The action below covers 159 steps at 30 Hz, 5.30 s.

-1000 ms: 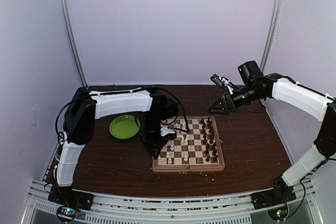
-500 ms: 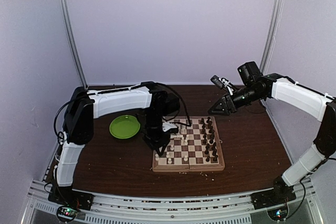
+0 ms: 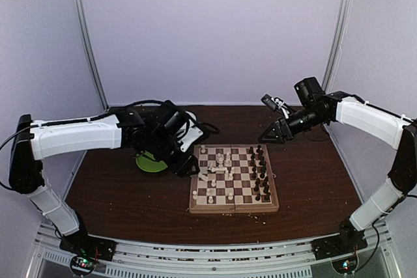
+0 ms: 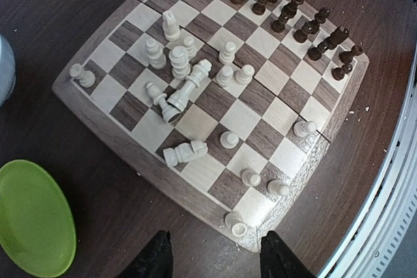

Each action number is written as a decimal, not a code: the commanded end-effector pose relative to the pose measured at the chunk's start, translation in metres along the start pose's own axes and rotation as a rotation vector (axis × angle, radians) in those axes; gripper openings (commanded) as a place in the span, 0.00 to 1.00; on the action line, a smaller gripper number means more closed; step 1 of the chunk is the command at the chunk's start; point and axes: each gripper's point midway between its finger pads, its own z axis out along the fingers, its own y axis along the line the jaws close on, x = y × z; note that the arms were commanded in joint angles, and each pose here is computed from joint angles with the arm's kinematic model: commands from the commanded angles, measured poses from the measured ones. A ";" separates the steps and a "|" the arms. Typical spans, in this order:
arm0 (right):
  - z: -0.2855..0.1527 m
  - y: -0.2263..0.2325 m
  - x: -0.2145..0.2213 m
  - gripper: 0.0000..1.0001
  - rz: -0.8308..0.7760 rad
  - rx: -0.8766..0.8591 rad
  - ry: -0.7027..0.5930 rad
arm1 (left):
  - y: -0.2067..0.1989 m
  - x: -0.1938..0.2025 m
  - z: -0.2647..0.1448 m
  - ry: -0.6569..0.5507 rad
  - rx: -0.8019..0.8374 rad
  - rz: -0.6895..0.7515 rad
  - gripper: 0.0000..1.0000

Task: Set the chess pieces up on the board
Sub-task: Place the rook on the chessboard, then move the rook to h1, then adjust the pawn at g2.

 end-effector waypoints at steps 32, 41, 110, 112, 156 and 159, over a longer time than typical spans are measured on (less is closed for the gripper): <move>0.011 -0.017 0.006 0.56 0.014 0.008 0.035 | -0.016 0.063 0.076 0.210 0.016 0.163 0.34; 0.012 -0.017 0.006 0.55 0.015 0.006 0.037 | -0.020 0.066 0.076 0.216 0.037 0.165 0.19; 0.015 -0.024 0.012 0.53 0.029 0.001 0.065 | -0.030 0.015 0.089 0.139 0.257 0.199 0.06; 0.015 -0.024 0.013 0.53 0.032 0.000 0.068 | -0.028 0.012 0.085 0.137 0.245 0.191 0.15; 0.017 -0.024 0.015 0.52 0.040 -0.013 0.074 | -0.041 0.007 0.098 0.143 0.201 0.235 0.11; 0.018 -0.025 0.015 0.52 0.039 -0.013 0.076 | -0.042 0.006 0.100 0.144 0.201 0.238 0.10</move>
